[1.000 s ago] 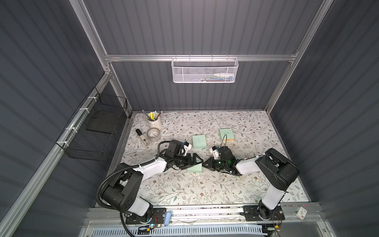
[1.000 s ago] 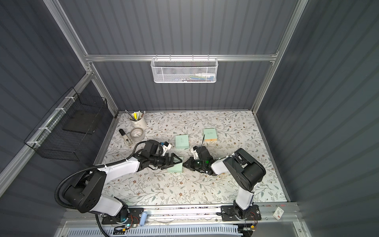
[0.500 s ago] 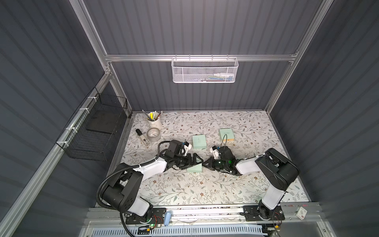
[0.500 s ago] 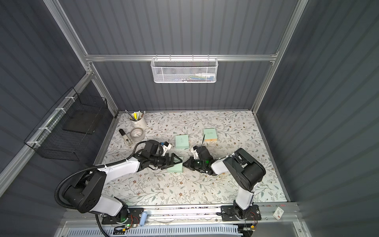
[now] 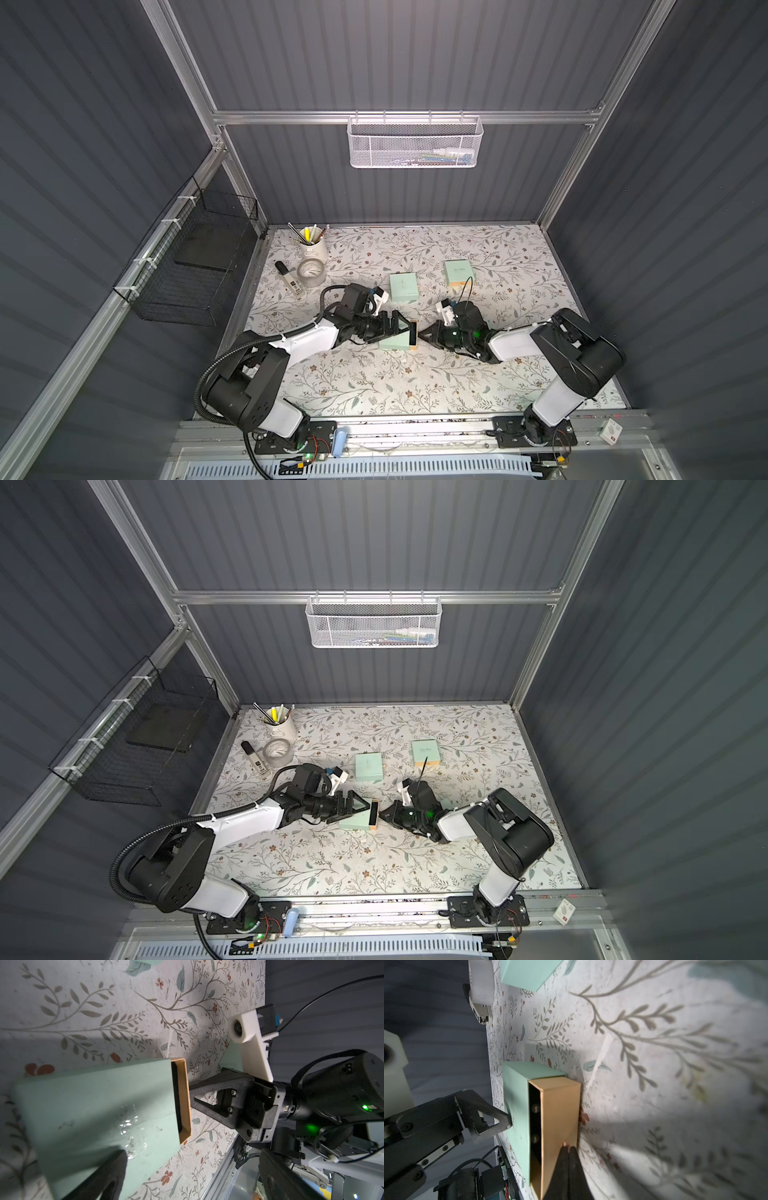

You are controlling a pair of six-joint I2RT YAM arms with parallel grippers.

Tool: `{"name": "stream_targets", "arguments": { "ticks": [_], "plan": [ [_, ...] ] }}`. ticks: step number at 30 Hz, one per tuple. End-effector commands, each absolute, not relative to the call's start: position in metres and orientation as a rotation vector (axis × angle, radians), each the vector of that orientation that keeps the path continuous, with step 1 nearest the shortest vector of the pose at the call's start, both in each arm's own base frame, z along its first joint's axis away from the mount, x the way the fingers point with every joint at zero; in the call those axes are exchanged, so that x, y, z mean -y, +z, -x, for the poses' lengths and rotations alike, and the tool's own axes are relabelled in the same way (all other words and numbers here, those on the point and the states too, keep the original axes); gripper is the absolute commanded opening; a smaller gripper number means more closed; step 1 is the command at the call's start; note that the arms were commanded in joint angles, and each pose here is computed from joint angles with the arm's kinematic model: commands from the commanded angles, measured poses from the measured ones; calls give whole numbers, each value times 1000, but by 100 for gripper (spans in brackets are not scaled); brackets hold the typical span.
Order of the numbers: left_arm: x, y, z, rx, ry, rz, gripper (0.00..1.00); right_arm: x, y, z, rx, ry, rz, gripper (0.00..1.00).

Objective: Take out the earrings from the drawer-style jewelry box
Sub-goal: Open the drawer in the jewelry box.

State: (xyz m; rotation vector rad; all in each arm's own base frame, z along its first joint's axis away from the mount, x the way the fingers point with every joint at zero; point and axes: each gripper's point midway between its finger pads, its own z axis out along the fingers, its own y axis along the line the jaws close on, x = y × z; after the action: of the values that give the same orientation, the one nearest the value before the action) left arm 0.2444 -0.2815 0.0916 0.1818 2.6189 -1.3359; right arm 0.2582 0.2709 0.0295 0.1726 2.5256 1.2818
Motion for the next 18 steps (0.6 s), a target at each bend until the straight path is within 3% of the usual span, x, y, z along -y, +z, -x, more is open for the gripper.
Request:
{"name": "stream_targets", "arguments": {
  "ticks": [1, 18],
  "plan": [
    [269, 70, -236, -2708, -1236, -135, 100, -254, 25, -263, -2517, 1205, -260, 0],
    [276, 70, -233, -2695, -1310, -154, 100, -239, 20, -260, -2504, 1185, -337, 0]
  ]
}}
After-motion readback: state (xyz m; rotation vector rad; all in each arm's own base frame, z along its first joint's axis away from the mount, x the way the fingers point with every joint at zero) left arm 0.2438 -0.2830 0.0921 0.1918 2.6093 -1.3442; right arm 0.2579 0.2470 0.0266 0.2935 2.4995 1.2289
